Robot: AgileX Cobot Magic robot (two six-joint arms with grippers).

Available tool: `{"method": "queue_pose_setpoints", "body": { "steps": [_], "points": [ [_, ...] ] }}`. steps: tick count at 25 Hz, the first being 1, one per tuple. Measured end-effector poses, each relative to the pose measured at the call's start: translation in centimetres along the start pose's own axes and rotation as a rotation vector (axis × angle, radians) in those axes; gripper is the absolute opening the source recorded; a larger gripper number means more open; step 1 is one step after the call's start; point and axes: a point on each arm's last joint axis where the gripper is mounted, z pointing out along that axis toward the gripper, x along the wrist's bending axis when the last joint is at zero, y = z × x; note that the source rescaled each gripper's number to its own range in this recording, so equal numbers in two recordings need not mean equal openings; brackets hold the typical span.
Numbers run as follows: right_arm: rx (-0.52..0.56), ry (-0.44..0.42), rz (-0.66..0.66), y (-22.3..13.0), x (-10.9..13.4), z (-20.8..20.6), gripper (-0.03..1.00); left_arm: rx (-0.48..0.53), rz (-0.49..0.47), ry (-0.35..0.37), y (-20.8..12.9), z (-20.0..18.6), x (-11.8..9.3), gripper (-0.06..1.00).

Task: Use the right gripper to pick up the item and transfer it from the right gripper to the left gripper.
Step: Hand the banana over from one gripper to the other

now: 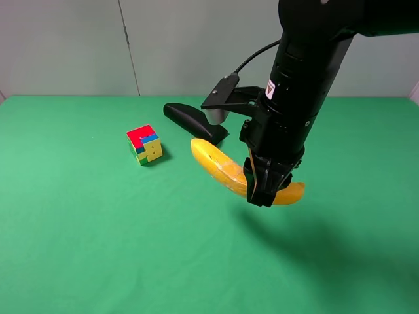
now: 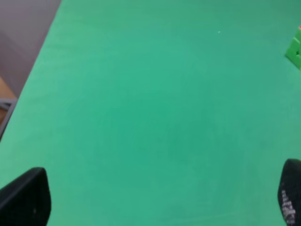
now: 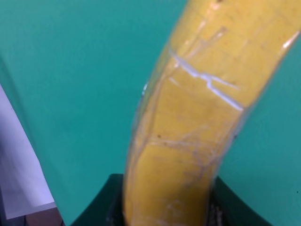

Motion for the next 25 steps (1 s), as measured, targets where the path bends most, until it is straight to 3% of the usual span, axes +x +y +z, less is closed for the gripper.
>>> {"method": "queue_pose_setpoints", "body": {
  "steps": [2,10,15,20,25],
  "points": [
    [0.0,0.0,-0.003,0.0,0.0,0.0,0.01,0.007,-0.017,-0.037,0.5,-0.1,-0.3,0.91],
    [0.0,0.001,-0.111,0.0,0.0,0.0,0.01,0.201,-0.039,-0.233,4.8,2.9,-2.5,0.9],
    [-0.005,-0.003,-0.182,0.1,0.0,0.0,0.01,0.287,-0.071,-0.44,6.8,6.4,-4.7,0.89],
    [-0.026,-0.019,-0.206,0.2,-0.1,0.0,0.01,0.305,-0.156,-0.603,8.1,9.3,-6.5,0.88],
    [-0.03,-0.022,-0.207,0.3,-0.2,0.0,0.01,0.322,-0.185,-0.681,8.5,12.0,-7.4,0.88]
  ]
}}
